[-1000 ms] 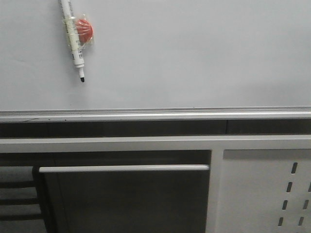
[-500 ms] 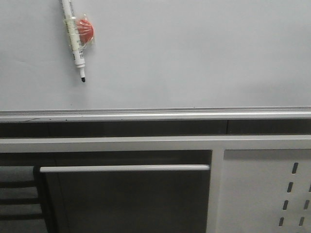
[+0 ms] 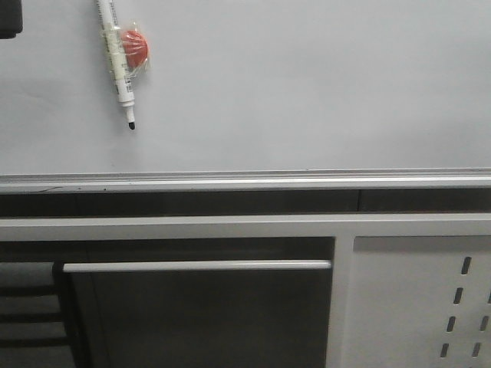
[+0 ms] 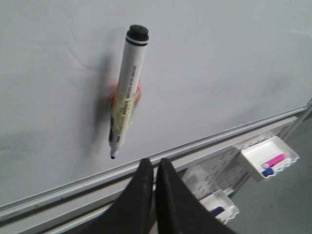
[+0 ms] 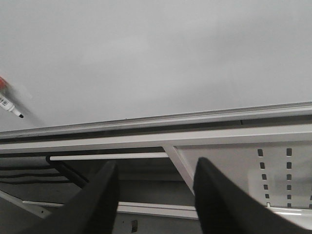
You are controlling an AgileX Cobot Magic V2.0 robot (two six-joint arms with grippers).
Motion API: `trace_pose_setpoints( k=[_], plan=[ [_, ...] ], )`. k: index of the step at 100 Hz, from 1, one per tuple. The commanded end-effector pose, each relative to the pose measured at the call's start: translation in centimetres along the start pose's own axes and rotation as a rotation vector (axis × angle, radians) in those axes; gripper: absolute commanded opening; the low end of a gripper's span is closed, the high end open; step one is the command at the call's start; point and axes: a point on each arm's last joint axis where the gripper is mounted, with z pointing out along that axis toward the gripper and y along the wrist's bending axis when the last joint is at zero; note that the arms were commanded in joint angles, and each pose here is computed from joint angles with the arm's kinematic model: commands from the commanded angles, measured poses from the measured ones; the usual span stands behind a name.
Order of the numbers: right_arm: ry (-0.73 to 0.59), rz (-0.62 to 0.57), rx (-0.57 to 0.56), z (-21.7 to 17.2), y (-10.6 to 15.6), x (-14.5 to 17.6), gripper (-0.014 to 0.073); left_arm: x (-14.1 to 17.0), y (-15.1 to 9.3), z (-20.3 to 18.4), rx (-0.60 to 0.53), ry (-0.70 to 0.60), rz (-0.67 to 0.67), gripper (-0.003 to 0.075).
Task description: Write number 1 on whiteboard
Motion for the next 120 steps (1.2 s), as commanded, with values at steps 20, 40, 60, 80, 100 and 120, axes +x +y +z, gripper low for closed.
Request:
trace_pose_setpoints(
  k=[20,40,60,80,100,120],
  plan=[
    [-0.104,-0.004,0.015,-0.3,0.1,-1.7,0.0332,-3.1,-0.8,1.9,-0.162,-0.049,0.093,-0.0018],
    [-0.121,-0.004,0.02,-0.3,0.1,-1.9,0.0332,-2.2,-2.7,3.5,-0.051,0.01,0.102,0.0076],
    [-0.123,-0.004,0.02,-0.3,0.1,-1.9,0.0332,-2.3,-2.1,4.4,-0.117,0.021,0.069,0.0326],
    [-0.125,-0.004,0.021,-0.3,0.1,-1.9,0.0332,-2.7,-1.6,5.7,-0.174,0.035,0.058,0.031],
    [-0.125,-0.004,0.021,-0.3,0.1,-1.9,0.0332,-3.7,-2.0,7.4,-0.174,0.035,0.075,0.0311],
    [-0.125,-0.004,0.021,-0.3,0.1,-1.9,0.0332,-4.1,-1.8,8.5,-0.186,0.042,0.076,0.0311]
  ],
)
